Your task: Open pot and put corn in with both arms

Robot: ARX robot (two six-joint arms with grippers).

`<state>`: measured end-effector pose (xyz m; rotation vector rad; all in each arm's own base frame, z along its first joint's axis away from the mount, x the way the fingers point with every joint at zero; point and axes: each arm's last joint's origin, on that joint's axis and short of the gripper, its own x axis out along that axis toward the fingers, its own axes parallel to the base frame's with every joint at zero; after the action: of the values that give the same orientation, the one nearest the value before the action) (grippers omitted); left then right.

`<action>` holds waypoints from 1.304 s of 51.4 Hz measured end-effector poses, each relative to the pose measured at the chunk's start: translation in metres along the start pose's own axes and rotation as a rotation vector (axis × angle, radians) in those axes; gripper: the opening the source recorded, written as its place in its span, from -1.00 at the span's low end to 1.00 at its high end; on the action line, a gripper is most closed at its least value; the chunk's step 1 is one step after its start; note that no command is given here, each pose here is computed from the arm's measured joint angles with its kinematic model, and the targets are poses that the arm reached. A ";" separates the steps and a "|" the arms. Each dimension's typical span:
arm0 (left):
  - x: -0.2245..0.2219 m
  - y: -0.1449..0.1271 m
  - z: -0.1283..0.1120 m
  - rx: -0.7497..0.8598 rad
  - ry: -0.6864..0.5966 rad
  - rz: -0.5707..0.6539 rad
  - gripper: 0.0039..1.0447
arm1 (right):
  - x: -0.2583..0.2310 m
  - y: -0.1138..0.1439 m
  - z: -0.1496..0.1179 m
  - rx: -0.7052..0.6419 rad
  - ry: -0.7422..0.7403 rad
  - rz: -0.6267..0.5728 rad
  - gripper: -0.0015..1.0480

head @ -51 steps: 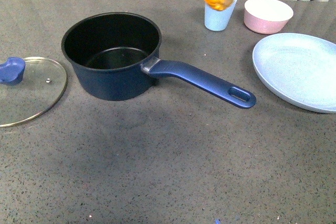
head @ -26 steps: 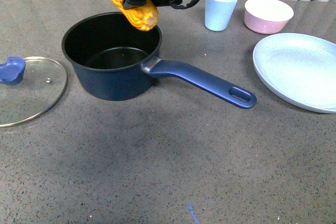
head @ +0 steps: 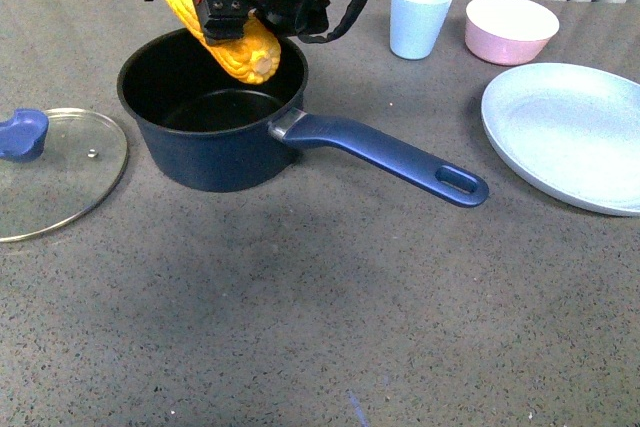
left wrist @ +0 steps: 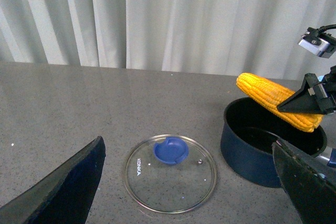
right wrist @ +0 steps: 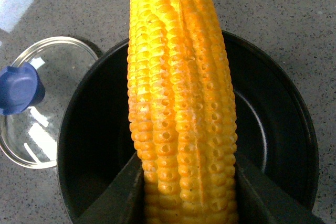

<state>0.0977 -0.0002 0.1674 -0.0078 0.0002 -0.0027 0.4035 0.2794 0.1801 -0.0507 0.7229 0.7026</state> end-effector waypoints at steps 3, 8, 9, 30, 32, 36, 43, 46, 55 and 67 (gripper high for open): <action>0.000 0.000 0.000 0.000 0.000 0.000 0.84 | 0.000 0.000 -0.001 0.001 0.002 -0.001 -0.14; 0.000 0.000 0.000 0.000 0.000 0.000 0.84 | 0.001 0.000 -0.002 0.001 0.002 0.000 0.10; 0.000 0.000 0.000 0.000 0.000 0.000 0.84 | 0.001 0.000 -0.002 0.001 0.001 0.000 0.17; 0.000 0.000 0.000 0.000 0.000 0.000 0.84 | -0.022 -0.016 -0.010 0.040 -0.072 -0.059 0.83; 0.000 0.000 0.000 0.000 0.000 0.000 0.84 | -0.034 -0.019 -0.007 0.047 -0.108 -0.077 0.83; 0.000 0.000 0.000 0.000 0.000 0.000 0.84 | -0.065 -0.030 -0.002 0.061 -0.196 -0.132 0.83; 0.000 0.000 0.000 0.000 0.000 0.000 0.84 | -0.121 -0.049 -0.004 0.062 -0.325 -0.288 0.83; 0.000 0.000 0.000 0.000 0.000 0.000 0.84 | -0.145 -0.055 -0.011 0.065 -0.368 -0.344 0.83; 0.000 0.000 0.000 0.000 0.000 0.000 0.84 | -0.204 -0.056 -0.032 0.060 -0.456 -0.432 0.83; 0.000 0.000 0.000 0.000 0.000 0.000 0.84 | -0.266 -0.055 -0.065 0.059 -0.623 -0.616 0.67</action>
<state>0.0977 -0.0002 0.1674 -0.0078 0.0002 -0.0027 0.2565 0.0670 0.2856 0.0027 0.1037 0.0817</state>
